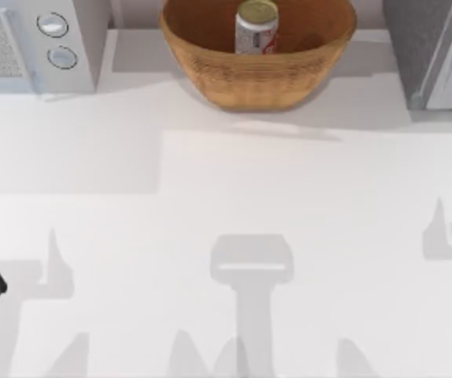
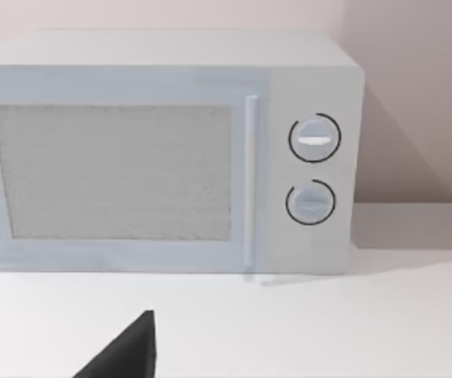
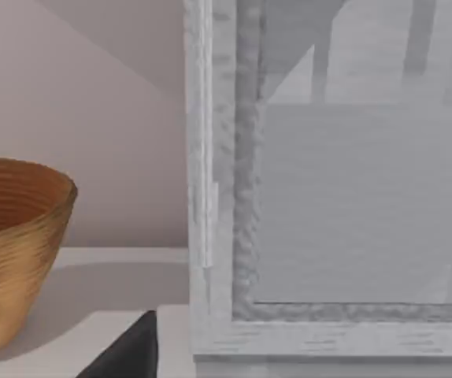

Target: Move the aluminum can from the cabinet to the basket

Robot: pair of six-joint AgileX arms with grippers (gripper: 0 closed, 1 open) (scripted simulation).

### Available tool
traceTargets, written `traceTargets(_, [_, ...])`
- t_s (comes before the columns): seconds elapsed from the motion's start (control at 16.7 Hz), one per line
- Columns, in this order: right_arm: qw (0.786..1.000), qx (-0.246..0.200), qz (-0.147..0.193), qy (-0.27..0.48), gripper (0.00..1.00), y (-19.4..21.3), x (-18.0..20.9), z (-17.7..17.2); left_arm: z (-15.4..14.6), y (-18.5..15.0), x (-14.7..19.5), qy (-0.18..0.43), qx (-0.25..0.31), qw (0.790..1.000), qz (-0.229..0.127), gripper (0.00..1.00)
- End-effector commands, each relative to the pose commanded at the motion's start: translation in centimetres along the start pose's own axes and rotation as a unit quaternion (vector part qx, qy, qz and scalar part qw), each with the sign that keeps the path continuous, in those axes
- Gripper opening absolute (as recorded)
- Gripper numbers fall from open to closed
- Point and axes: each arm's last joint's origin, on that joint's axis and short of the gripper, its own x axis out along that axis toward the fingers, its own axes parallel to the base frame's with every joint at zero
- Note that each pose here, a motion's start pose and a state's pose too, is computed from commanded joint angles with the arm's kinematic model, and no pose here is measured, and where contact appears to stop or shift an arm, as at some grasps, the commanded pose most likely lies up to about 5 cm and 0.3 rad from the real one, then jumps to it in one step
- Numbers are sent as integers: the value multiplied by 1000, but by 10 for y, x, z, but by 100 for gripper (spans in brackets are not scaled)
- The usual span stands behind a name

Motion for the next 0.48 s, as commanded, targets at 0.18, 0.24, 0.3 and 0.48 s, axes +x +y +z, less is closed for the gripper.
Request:
traceTargets(0.18, [1000,2,3,-1,100,-4,-5,-55,0,0,0,0,0,1000,0,100])
traceTargets(0.24, [1000,3,4,-5,100,-5,-5,-69,0,0,0,0,0,1000,0,100])
traceTargets(0.3, [1000,3,5,-10,100,-6,-5,-79,0,0,0,0,0,1000,0,100])
traceTargets(0.48, [1000,4,6,-19,100,-7,-5,-93,0,0,0,0,0,1000,0,100])
